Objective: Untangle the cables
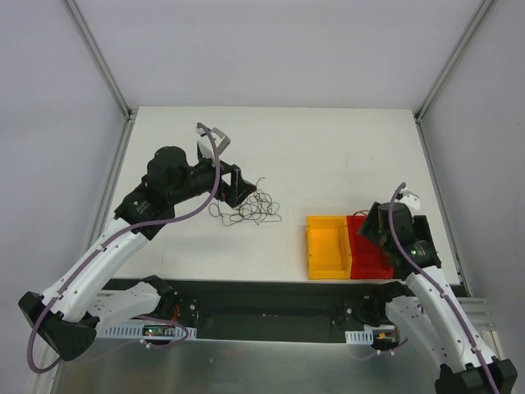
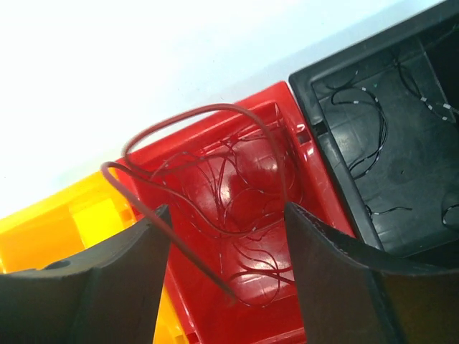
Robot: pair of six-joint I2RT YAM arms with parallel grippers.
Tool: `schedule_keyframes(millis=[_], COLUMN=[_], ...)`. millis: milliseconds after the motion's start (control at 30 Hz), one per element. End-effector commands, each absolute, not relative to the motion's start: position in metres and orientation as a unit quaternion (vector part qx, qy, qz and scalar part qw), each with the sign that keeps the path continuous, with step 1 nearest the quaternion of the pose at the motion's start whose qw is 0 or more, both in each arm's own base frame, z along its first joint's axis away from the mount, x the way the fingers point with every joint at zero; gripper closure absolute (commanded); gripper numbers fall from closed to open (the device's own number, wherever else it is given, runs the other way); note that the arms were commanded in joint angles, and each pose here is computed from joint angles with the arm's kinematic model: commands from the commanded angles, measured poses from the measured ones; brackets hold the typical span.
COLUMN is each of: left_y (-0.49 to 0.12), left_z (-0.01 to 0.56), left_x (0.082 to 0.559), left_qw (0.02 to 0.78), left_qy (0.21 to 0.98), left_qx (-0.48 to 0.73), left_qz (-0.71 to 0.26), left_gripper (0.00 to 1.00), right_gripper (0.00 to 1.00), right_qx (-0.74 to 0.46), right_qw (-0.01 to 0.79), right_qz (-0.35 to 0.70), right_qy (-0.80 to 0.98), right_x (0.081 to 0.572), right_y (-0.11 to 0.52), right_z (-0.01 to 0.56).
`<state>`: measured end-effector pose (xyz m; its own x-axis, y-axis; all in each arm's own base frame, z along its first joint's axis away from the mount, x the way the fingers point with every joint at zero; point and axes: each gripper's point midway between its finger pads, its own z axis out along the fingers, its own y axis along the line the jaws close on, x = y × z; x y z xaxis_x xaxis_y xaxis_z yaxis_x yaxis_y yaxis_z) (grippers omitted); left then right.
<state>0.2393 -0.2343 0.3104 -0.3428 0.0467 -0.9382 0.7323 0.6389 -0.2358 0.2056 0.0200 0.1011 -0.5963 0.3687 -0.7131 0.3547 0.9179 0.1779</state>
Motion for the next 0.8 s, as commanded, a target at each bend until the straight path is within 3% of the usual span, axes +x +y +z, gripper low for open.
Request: schedule_keyframes(millis=[0, 100, 300, 367, 467, 633, 667, 767], left_y=[-0.237, -0.238, -0.238, -0.239, -0.239, -0.239, -0.240, -0.243], left_z=[0.313, 0.311, 0.310, 0.310, 0.308, 0.306, 0.305, 0.299], left_x=[0.245, 0.245, 0.246, 0.246, 0.246, 0.247, 0.248, 0.250], left_qw=[0.518, 0.515, 0.514, 0.514, 0.512, 0.510, 0.508, 0.499], left_qy=[0.742, 0.744, 0.745, 0.745, 0.746, 0.748, 0.749, 0.755], left_qx=[0.256, 0.256, 0.255, 0.255, 0.256, 0.256, 0.256, 0.256], left_qz=[-0.340, -0.341, -0.340, -0.340, -0.341, -0.340, -0.339, -0.341], left_gripper=[0.07, 0.07, 0.07, 0.07, 0.07, 0.07, 0.07, 0.07], right_gripper=[0.30, 0.19, 0.18, 0.26, 0.48, 0.93, 0.98, 1.00], right_qx=[0.168, 0.155, 0.121, 0.101, 0.089, 0.127, 0.138, 0.170], right_qw=[0.414, 0.411, 0.398, 0.379, 0.360, 0.340, 0.334, 0.312], right_qz=[0.007, -0.011, -0.023, -0.011, 0.015, 0.040, 0.039, 0.022], right_qy=[0.895, 0.898, 0.909, 0.920, 0.928, 0.931, 0.932, 0.935], right_x=[0.212, 0.219, 0.241, 0.246, 0.245, 0.224, 0.219, 0.204], right_y=[0.021, 0.017, 0.016, 0.024, 0.036, 0.040, 0.039, 0.032], right_z=[0.129, 0.140, 0.153, 0.149, 0.141, 0.112, 0.104, 0.074])
